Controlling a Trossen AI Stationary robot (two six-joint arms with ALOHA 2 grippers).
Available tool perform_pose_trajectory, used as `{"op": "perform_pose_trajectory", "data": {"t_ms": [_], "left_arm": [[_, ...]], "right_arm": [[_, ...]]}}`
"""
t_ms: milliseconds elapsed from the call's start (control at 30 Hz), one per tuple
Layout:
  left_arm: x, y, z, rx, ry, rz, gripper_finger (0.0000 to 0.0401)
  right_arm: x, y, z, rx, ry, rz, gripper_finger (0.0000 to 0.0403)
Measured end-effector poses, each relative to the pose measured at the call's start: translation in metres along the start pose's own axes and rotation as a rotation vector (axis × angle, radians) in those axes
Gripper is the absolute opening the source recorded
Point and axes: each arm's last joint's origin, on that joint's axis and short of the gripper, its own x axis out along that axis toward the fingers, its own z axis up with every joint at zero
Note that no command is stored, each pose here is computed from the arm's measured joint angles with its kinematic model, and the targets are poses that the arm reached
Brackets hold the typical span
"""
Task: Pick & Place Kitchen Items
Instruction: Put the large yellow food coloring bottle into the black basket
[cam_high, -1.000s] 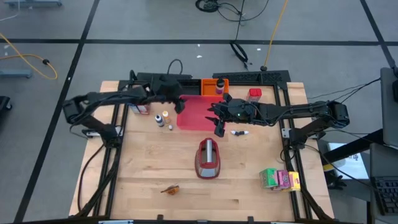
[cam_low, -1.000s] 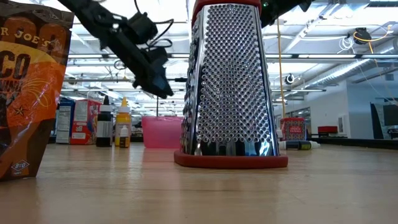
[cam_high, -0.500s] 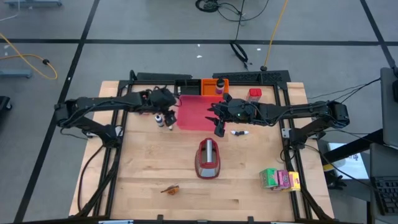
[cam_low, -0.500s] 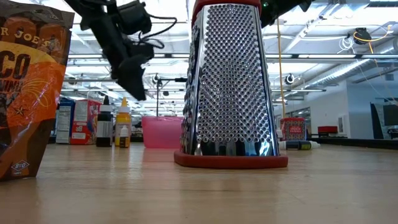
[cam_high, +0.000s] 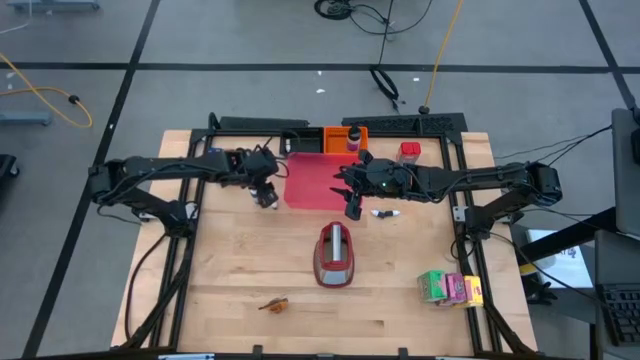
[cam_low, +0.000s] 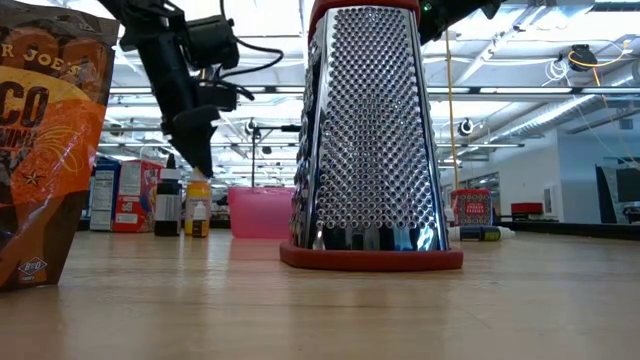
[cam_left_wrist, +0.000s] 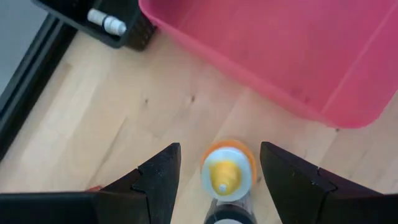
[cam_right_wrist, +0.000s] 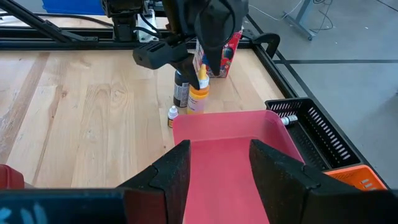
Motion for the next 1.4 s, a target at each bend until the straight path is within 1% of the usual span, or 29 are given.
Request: {"op": "perform_pose_trajectory", "data": {"t_ms": [100, 333, 433, 600, 667, 867, 1133, 1267, 1400], "left_arm": [[0.004, 0.000, -0.005, 0.002, 0.016, -0.006, 0.0223], [0.010, -0.002, -0.008, 0.002, -0.003, -0.049, 0.0218], [0.012, -0.002, -0.011, 0.004, 0.004, -0.050, 0.0194], [0.013, -0.002, -0.012, 0.005, 0.004, -0.051, 0.0130], [0.013, -0.003, -0.012, 0.014, -0.005, -0.053, 0.0117], [0.014, -0.005, -0.008, 0.026, -0.048, -0.106, 0.0117], [0.010, -0.003, -0.006, 0.022, -0.044, -0.070, 0.0117], [-0.003, 0.001, 0.009, 0.026, -0.095, -0.012, 0.0117], [-0.016, 0.011, 0.029, 0.011, -0.166, 0.008, 0.0117]], "right_arm": [[0.000, 0.000, 0.000, 0.000, 0.000, 0.000, 0.0155], [0.000, 0.000, 0.000, 0.000, 0.000, 0.000, 0.0155], [0.000, 0.000, 0.000, 0.000, 0.000, 0.000, 0.0155], [0.000, 0.000, 0.000, 0.000, 0.000, 0.000, 0.0155], [0.000, 0.000, 0.000, 0.001, -0.001, 0.000, 0.0155], [0.000, 0.000, 0.000, 0.001, 0.000, 0.000, 0.0155], [0.000, 0.000, 0.000, 0.001, 0.000, 0.000, 0.0155], [0.000, 0.000, 0.000, 0.001, 0.000, 0.000, 0.0155], [0.000, 0.000, 0.000, 0.001, 0.000, 0.000, 0.0155]]}}
